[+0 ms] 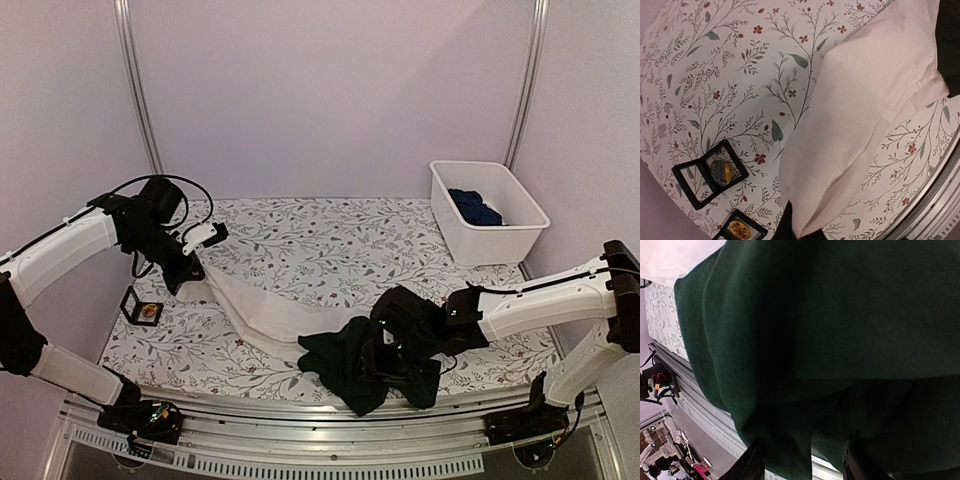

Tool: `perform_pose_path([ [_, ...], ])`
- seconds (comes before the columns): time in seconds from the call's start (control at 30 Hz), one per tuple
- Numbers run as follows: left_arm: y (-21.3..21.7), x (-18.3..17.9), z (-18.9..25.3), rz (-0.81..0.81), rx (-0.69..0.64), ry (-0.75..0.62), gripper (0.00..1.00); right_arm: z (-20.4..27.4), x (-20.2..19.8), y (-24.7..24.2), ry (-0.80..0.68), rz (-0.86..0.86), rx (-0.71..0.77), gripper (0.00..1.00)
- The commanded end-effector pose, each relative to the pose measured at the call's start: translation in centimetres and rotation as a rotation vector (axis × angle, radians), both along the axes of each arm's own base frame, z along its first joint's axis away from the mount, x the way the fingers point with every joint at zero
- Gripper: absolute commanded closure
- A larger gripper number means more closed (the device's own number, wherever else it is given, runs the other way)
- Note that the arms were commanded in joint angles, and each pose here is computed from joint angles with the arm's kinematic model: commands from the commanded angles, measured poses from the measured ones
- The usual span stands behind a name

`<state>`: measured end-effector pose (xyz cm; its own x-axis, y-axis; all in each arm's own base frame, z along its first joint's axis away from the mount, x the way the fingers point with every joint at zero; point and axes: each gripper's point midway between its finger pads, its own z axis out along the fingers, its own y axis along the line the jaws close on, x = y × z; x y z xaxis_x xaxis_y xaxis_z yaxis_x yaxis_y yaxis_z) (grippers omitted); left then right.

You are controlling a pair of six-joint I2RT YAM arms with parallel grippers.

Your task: Pin the brooch onto the clothing

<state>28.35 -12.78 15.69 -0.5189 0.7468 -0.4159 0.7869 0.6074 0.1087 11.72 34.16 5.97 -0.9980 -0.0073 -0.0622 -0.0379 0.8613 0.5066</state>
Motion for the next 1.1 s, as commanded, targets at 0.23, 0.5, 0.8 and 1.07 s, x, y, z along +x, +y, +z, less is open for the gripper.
perform_pose_path([
  [0.23,0.0,-0.1,0.5,-0.012,0.002,-0.019,1.0,0.2,-0.1,2.8,0.0,0.102,0.166,0.95],
  [0.5,2.9,-0.5,2.1,0.062,0.098,-0.022,1.0,6.3,1.1,-0.1,-0.112,0.078,0.073,1.0],
  [0.8,2.9,1.8,5.1,0.042,0.165,-0.111,1.0,19.4,12.7,-7.5,-0.426,-0.128,0.194,1.0],
  [1.07,-0.5,20.6,28.8,0.369,-0.023,-0.751,1.0,50.1,32.2,-11.0,-1.318,-0.172,0.283,1.0],
])
